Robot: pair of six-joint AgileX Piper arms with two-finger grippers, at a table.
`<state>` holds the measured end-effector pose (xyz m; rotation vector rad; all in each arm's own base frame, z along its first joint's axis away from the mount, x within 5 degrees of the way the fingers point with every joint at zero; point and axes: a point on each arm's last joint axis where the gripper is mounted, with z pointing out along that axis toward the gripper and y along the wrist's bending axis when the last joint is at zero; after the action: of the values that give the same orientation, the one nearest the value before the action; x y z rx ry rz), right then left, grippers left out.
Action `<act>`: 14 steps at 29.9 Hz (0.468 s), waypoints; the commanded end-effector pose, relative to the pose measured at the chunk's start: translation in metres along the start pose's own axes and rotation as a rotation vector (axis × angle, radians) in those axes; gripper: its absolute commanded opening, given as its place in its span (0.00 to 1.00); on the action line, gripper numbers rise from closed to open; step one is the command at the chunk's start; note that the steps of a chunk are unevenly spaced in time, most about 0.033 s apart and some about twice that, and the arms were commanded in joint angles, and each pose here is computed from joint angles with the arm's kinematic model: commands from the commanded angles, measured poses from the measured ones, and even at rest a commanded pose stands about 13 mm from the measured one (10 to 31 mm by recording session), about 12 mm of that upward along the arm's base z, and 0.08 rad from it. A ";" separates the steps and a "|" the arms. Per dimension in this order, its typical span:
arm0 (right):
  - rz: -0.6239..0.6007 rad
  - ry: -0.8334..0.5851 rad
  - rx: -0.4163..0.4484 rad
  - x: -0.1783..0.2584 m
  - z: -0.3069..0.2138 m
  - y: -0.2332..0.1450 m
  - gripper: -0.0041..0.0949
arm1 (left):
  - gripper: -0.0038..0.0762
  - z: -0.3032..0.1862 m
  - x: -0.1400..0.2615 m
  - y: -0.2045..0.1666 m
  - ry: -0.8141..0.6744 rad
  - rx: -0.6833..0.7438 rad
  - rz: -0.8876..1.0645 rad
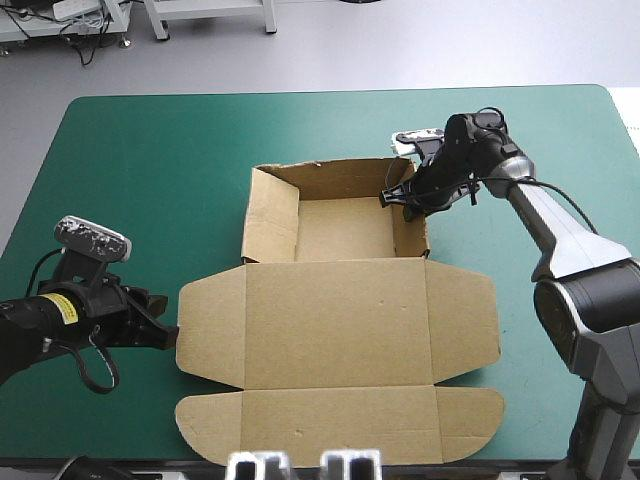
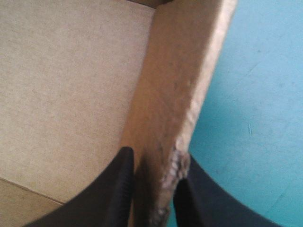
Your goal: Fold the box
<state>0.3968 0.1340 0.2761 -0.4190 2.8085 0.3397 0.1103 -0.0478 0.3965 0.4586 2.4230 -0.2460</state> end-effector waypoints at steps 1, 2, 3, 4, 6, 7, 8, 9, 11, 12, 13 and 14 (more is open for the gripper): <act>-0.024 -0.091 0.000 -0.005 -0.026 0.004 0.01 | 0.30 -0.007 -0.007 0.001 -0.078 -0.012 0.008; -0.025 -0.093 0.001 -0.005 -0.026 0.004 0.03 | 0.30 -0.007 -0.008 0.001 -0.080 -0.017 0.009; -0.026 -0.092 0.003 -0.005 -0.026 0.004 0.02 | 0.30 -0.007 -0.007 0.001 -0.079 -0.018 0.010; -0.027 -0.092 0.005 -0.005 -0.026 0.004 0.02 | 0.30 -0.007 -0.007 0.002 -0.079 -0.026 0.012; -0.038 -0.103 0.022 -0.005 -0.032 0.003 0.02 | 0.30 -0.007 -0.008 0.004 -0.080 -0.052 0.022; -0.044 -0.107 0.035 -0.005 -0.036 0.003 0.02 | 0.30 -0.007 -0.008 0.005 -0.083 -0.057 0.024; -0.046 -0.111 0.055 -0.006 -0.043 0.000 0.02 | 0.30 -0.007 -0.008 0.005 -0.082 -0.065 0.026; -0.046 -0.116 0.076 -0.006 -0.051 -0.003 0.02 | 0.30 -0.007 -0.008 0.006 -0.082 -0.072 0.025; -0.031 -0.131 0.127 -0.007 -0.068 -0.014 0.02 | 0.30 -0.007 -0.008 0.007 -0.082 -0.086 0.028; -0.021 -0.139 0.160 -0.008 -0.078 -0.023 0.02 | 0.30 -0.007 -0.008 0.007 -0.082 -0.088 0.028; 0.000 -0.146 0.189 -0.007 -0.089 -0.033 0.02 | 0.30 -0.007 -0.008 0.007 -0.082 -0.088 0.028; 0.025 -0.153 0.230 -0.005 -0.100 -0.046 0.02 | 0.30 -0.007 -0.008 0.007 -0.082 -0.084 0.027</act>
<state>0.4022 0.1080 0.3039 -0.3967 2.7864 0.1933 0.1136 -0.0411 0.3965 0.4529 2.4096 -0.1353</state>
